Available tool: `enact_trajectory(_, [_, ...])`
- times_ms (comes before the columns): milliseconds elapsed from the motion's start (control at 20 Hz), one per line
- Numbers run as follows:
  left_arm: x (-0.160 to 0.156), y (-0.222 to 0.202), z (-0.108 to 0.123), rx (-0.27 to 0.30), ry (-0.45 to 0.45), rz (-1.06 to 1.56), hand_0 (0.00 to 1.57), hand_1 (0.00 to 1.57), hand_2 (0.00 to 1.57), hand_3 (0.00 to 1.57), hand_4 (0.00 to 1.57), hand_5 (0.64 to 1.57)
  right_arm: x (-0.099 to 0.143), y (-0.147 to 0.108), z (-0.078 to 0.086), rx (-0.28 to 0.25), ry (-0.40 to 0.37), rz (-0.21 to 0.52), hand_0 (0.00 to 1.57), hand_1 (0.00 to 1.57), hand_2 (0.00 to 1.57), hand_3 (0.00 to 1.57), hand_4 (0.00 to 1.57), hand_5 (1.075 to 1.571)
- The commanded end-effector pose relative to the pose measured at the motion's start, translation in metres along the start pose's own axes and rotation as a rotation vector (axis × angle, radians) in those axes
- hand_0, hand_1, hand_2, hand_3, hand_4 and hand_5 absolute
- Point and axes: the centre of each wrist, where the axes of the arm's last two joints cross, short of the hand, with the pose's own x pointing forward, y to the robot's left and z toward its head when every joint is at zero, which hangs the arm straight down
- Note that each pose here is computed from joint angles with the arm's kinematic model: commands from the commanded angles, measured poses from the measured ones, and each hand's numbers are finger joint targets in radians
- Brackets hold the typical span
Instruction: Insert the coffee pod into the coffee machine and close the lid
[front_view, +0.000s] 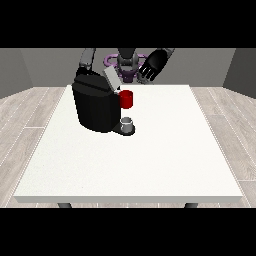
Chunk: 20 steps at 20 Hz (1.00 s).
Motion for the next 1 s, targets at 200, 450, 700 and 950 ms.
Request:
enact_trajectory(200, [0.008, 0.075, 0.015, 0.123, 0.016, 0.041, 1.26, 1.26, 1.29, 1.27, 0.49, 1.571, 0.024, -0.005, -0.004, 0.011, -0.096, -0.020, 0.00, 0.00, 0.00, 0.00, 0.00, 1.571])
enact_trajectory(450, [0.050, 0.100, 0.007, 0.148, 0.039, -0.008, 1.23, 1.23, 1.28, 1.25, 0.48, 1.571, 0.059, -0.012, -0.026, -0.016, -0.144, 0.023, 0.00, 0.00, 0.00, 0.00, 0.00, 1.571])
enact_trajectory(700, [0.026, 0.112, 0.020, 0.190, 0.007, -0.008, 1.27, 1.27, 1.30, 1.26, 0.47, 1.571, 0.076, -0.024, -0.026, -0.027, -0.185, -0.003, 0.00, 0.00, 0.00, 0.00, 0.18, 1.571])
enact_trajectory(950, [0.059, 0.133, 0.019, 0.221, -0.019, -0.046, 1.21, 1.21, 1.28, 1.24, 0.47, 1.571, 0.093, -0.046, -0.046, -0.076, -0.237, 0.000, 0.00, 0.00, 0.00, 0.00, 0.00, 1.571])
